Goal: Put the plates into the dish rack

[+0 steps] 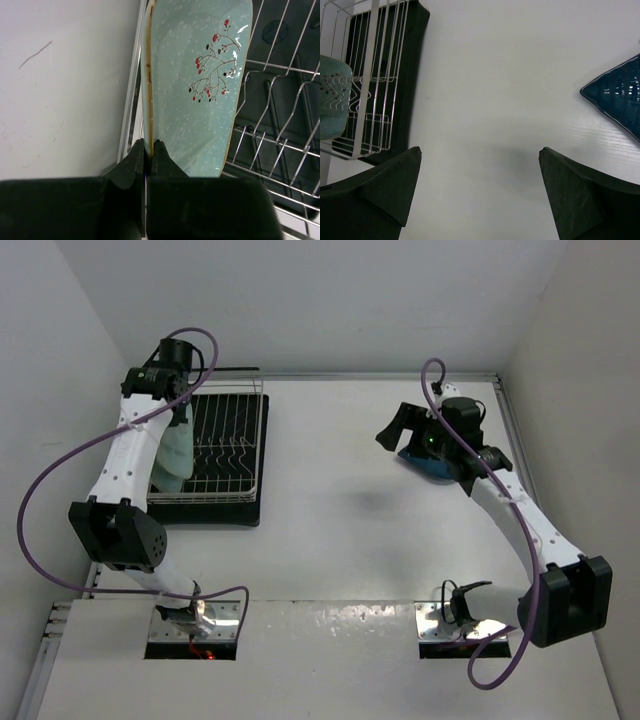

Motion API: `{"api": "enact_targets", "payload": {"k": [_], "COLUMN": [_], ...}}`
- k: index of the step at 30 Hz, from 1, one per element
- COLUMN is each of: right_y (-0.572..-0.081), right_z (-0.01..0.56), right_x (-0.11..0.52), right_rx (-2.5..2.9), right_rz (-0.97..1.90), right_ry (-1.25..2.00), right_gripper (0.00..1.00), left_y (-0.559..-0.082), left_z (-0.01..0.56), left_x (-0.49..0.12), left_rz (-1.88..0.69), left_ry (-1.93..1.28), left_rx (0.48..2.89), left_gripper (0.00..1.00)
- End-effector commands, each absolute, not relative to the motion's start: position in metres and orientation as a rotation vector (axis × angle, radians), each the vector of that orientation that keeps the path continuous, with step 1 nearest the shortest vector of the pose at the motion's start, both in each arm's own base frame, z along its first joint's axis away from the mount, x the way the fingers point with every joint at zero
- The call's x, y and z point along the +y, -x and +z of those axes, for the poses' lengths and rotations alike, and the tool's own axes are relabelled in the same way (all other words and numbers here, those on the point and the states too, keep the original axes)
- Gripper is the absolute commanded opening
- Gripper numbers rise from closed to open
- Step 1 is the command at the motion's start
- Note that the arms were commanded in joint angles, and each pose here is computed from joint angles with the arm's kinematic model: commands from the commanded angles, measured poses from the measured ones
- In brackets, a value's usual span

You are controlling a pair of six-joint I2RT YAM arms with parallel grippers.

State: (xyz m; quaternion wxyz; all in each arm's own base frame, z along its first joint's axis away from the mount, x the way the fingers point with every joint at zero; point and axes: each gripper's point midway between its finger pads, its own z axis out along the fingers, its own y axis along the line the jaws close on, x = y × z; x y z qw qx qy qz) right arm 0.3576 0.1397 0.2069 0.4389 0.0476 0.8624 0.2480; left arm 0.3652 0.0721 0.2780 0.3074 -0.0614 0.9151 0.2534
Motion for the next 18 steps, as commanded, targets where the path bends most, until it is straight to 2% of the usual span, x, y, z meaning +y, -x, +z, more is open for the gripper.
{"api": "enact_targets", "payload": {"k": [1,8,13,18], "right_y": [-0.357,-0.357,-0.357,-0.357], "right_z": [0.218,0.220,0.219,0.218], "right_x": [0.133,0.132,0.132,0.129], "right_rx": [2.100,2.098,2.101,2.106], "right_rz": [0.604,0.616,0.615,0.607], "right_ry": [-0.132,-0.142,-0.141,-0.144], "right_gripper": [1.00,1.00,1.00,1.00], "left_y": [-0.371,-0.380,-0.385,-0.382], "left_z": [0.298,0.288,0.285,0.255], "left_x": [0.080,0.092,0.088,0.086], "left_rz": [0.733,0.841,0.812,0.816], "left_ry": [0.185,0.142,0.094,0.071], "left_rx": [2.292,2.250,2.257,2.319], "left_gripper": [0.00,0.00,0.00,0.00]}}
